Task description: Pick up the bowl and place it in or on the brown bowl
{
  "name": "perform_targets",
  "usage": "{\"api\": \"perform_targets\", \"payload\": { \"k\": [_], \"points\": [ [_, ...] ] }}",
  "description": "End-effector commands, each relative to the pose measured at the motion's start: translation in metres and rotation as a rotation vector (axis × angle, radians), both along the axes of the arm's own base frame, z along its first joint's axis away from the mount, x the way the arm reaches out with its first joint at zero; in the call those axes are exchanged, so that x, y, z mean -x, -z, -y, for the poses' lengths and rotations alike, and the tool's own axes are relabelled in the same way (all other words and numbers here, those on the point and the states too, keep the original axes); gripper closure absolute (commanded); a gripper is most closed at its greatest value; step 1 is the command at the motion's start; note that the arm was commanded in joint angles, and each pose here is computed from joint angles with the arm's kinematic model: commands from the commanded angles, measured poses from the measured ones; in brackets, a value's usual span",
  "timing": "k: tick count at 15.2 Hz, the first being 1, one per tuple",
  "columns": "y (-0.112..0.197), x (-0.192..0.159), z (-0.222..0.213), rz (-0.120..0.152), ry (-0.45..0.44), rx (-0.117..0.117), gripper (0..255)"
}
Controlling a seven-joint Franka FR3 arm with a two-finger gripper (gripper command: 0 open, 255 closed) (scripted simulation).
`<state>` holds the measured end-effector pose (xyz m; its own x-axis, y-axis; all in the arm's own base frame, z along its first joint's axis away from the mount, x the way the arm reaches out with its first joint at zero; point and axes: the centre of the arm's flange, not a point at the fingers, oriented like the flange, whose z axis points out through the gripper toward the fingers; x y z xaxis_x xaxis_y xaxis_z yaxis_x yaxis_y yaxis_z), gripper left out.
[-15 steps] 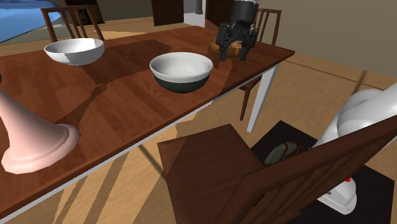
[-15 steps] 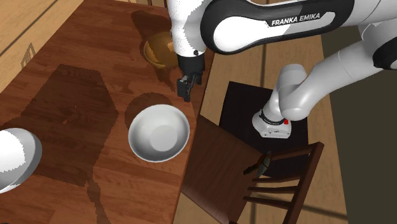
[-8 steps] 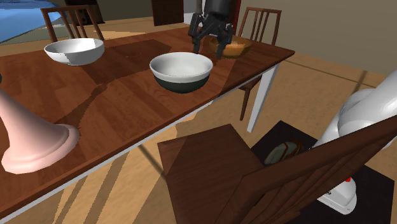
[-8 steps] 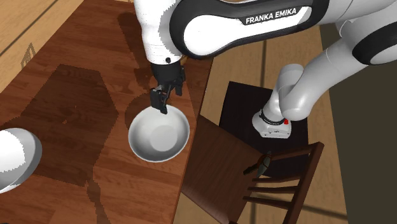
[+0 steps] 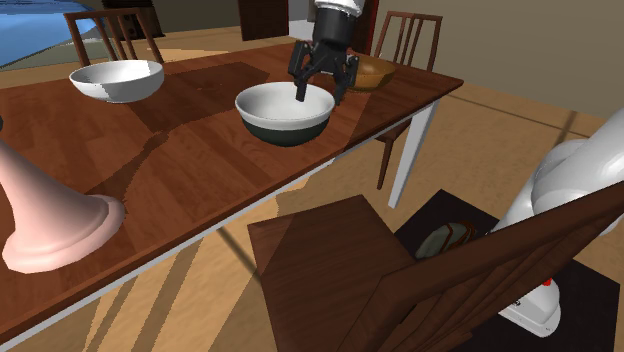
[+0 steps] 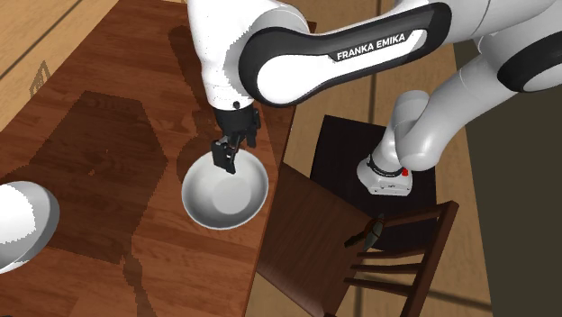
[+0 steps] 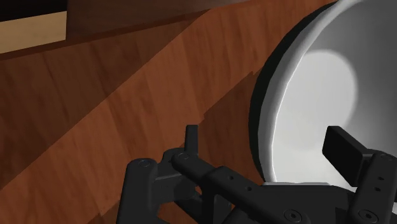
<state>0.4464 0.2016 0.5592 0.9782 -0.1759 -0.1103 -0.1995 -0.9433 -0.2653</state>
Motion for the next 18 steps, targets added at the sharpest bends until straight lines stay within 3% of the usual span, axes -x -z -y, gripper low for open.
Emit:
{"api": "perform_targets", "payload": {
  "k": [1,7,8,18],
  "points": [
    [0.004,0.0001,-0.0005,0.001,0.0,0.0,0],
    [0.0039,0.0001,-0.0005,0.0,0.0,0.0,0],
    [0.0039,0.0001,-0.0005,0.0,0.0,0.0,255],
    [-0.0013,0.0002,-0.0005,0.001,0.0,0.0,255]
  ]
}}
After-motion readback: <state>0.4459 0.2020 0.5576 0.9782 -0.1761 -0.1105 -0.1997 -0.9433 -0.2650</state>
